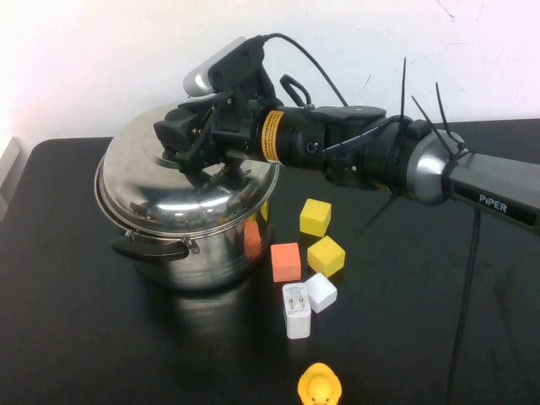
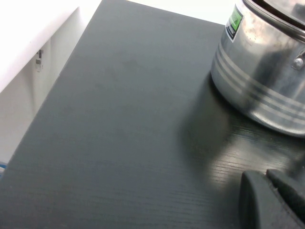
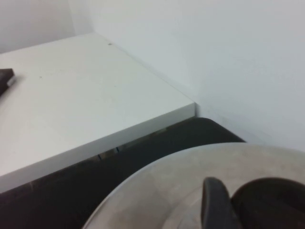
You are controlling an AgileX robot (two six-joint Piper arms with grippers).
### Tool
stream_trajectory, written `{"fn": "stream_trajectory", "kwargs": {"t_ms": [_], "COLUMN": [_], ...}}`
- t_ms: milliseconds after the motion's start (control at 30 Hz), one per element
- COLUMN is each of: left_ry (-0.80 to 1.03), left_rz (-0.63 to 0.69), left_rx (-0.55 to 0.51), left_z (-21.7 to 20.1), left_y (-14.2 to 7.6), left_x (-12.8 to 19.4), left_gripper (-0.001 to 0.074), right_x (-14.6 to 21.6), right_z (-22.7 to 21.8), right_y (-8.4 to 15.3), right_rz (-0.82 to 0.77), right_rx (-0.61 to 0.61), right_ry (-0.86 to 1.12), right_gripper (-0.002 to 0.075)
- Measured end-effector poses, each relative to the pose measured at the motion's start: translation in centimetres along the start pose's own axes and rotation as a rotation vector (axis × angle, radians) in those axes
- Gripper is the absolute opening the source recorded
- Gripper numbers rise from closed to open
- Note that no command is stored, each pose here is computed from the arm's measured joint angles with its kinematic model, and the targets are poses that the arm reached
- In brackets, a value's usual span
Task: Cover the pot
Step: Place the pot lid on the pot
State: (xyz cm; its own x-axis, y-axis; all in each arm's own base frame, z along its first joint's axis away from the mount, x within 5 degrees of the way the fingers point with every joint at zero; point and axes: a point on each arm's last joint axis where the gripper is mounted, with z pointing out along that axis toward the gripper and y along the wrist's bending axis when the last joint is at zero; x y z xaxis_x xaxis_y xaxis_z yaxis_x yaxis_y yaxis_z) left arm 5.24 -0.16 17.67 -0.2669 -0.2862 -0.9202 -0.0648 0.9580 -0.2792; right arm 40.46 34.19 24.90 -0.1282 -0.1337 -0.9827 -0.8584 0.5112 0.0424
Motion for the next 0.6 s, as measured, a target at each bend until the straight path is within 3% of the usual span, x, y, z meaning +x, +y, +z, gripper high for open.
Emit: {"fn": "stream_trajectory", "kwargs": {"t_ms": [600], "left_ry": [0.0], "left_rz": [0.002], "left_rx": [0.0], "left_z": [0.0], "left_y": [0.0], "left_x": [0.0], "left_gripper": [-0.0002], "right_x": [0.0], "right_z": [0.5], "right_y": [1.0], "right_rz": [-0.018], "right_rx": [0.028], "right_ry": [0.016], "right_gripper": [0.0345]}}
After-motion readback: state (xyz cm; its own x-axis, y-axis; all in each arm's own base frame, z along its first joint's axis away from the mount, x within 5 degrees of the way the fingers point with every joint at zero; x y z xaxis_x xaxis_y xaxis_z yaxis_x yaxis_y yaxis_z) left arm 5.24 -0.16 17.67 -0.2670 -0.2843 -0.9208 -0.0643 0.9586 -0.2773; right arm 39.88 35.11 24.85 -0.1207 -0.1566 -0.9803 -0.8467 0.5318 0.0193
